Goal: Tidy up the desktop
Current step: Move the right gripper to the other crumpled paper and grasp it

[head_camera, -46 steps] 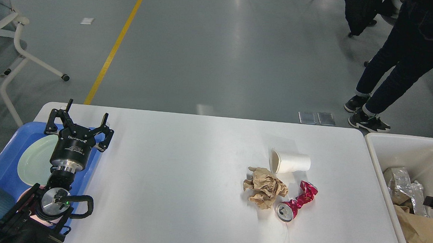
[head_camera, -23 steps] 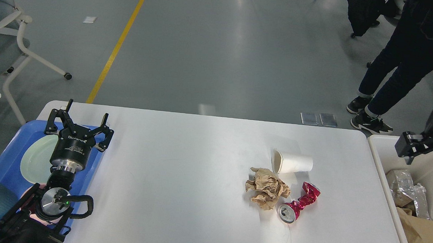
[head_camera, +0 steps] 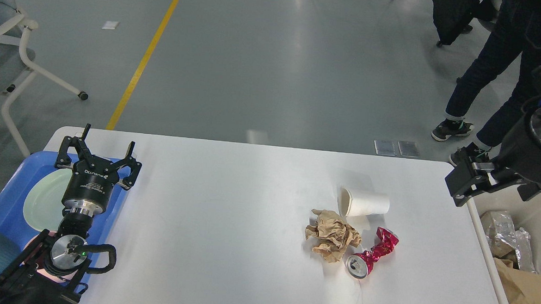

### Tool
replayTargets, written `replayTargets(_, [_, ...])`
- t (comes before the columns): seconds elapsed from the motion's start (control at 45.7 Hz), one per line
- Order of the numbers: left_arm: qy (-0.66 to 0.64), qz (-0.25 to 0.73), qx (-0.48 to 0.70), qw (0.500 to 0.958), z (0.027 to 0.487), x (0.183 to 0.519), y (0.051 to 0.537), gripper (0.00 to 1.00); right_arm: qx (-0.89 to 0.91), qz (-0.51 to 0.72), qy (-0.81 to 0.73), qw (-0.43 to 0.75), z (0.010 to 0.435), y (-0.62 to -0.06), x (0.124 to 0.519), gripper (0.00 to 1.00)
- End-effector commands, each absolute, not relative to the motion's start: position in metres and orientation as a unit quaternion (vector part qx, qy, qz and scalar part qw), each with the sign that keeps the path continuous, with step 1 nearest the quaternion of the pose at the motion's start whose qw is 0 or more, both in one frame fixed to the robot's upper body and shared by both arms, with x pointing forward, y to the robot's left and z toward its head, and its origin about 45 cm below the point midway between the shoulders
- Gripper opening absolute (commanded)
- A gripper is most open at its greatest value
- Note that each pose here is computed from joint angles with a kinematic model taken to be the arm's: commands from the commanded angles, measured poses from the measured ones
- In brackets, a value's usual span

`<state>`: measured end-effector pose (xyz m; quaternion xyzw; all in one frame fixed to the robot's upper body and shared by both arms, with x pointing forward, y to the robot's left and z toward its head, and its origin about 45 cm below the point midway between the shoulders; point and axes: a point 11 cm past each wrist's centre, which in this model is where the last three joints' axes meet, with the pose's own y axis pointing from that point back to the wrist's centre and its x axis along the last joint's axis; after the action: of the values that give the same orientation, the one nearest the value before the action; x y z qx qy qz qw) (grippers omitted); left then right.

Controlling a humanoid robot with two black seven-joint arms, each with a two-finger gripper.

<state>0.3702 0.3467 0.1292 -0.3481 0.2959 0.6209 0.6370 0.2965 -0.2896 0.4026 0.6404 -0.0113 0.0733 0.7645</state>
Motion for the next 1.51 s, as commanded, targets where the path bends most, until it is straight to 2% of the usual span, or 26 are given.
replayTargets(0.0, [0.296, 0.621, -0.348, 0.637, 0.129, 0.37, 0.346, 0.96, 0.644, 0.076, -0.013, 0.761, 0.404, -0.288, 0.297, 1.0])
replayTargets(0.131, [0.296, 0.621, -0.348, 0.637, 0.129, 0.37, 0.346, 0.96, 0.651, 0.091, -0.001, 0.753, 0.395, -0.274, 0.305, 1.0])
replayTargets(0.416, [0.296, 0.621, -0.348, 0.637, 0.129, 0.37, 0.346, 0.96, 0.713, 0.173, 0.005, 0.679, 0.323, -0.195, 0.355, 1.0])
replayTargets(0.657, [0.296, 0.62, -0.349, 0.637, 0.129, 0.37, 0.346, 0.96, 0.726, 0.206, 0.003, 0.656, 0.215, -0.15, 0.375, 0.99])
replayTargets(0.854, [0.296, 0.62, -0.349, 0.637, 0.129, 0.37, 0.346, 0.96, 0.731, 0.193, 0.007, 0.655, 0.129, -0.141, 0.369, 1.0])
replayTargets(1.138, [0.296, 0.62, -0.349, 0.637, 0.129, 0.37, 0.346, 0.96, 0.698, 0.206, -0.013, 0.686, 0.083, -0.157, 0.348, 1.0])
replayTargets(1.489, [0.295, 0.62, -0.349, 0.638, 0.13, 0.371, 0.346, 0.96, 0.68, 0.219, -0.036, 0.699, 0.055, -0.172, 0.342, 0.99])
